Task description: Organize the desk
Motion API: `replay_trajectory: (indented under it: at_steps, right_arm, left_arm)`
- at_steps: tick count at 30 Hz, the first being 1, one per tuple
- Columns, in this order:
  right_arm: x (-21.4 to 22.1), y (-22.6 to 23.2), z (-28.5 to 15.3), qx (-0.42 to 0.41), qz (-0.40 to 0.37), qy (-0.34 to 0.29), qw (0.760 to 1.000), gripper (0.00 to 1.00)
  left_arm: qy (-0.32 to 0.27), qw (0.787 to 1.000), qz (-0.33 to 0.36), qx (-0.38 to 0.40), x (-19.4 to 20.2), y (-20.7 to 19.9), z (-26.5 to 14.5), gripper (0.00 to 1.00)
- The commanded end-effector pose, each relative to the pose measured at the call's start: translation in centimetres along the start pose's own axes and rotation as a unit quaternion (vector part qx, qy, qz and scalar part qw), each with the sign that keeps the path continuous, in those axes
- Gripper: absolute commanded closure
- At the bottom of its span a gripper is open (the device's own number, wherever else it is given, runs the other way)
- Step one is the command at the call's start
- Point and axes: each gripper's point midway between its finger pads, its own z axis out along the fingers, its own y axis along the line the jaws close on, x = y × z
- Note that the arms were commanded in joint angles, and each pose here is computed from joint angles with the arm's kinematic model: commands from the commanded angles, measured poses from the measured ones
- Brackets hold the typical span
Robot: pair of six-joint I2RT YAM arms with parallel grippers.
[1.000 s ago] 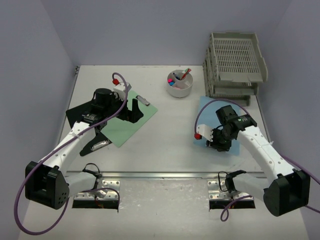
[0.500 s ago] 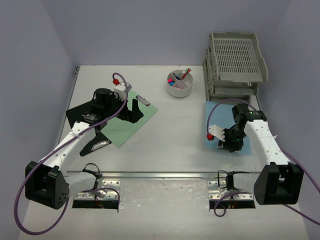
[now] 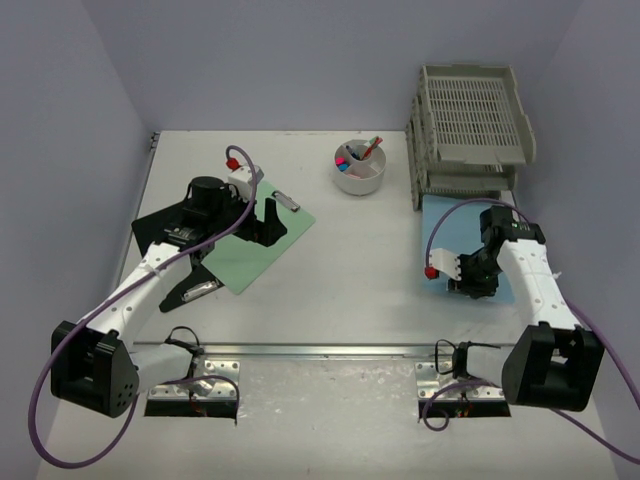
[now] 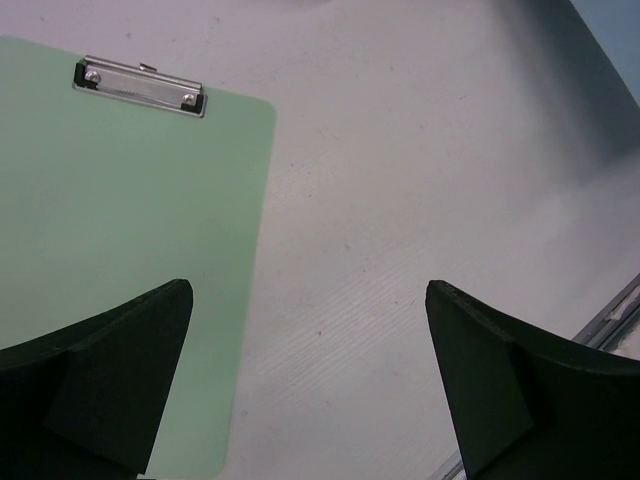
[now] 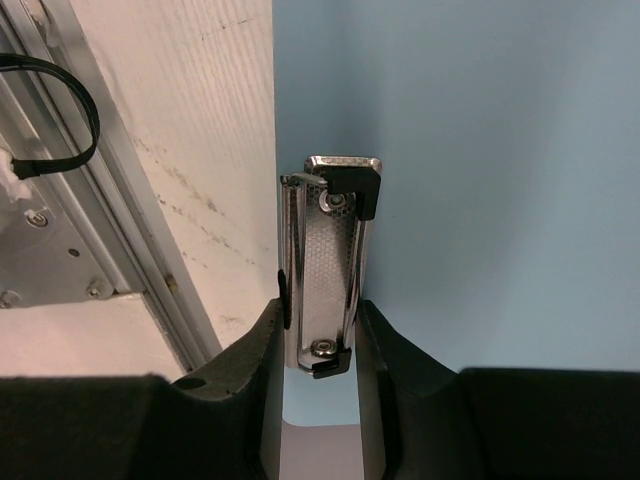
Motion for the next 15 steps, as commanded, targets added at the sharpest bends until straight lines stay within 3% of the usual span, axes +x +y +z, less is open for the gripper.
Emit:
replay_trajectory:
  at_steps: [1, 15]
  right_arm:
    - [0.1, -4.3, -1.3, 0.048, -0.038, 0.004, 0.998, 1.00]
    - [0.8, -9.3, 0.5, 0.055, -0.056, 0.008, 0.997, 1.00]
  left_arm:
    - [-0.036, 0.999, 0.014, 0.004, -2.6, 0.0, -0.3, 0.00]
    - [-0.034, 0.999, 0.034, 0.001, -2.9, 0.4, 0.1, 0.00]
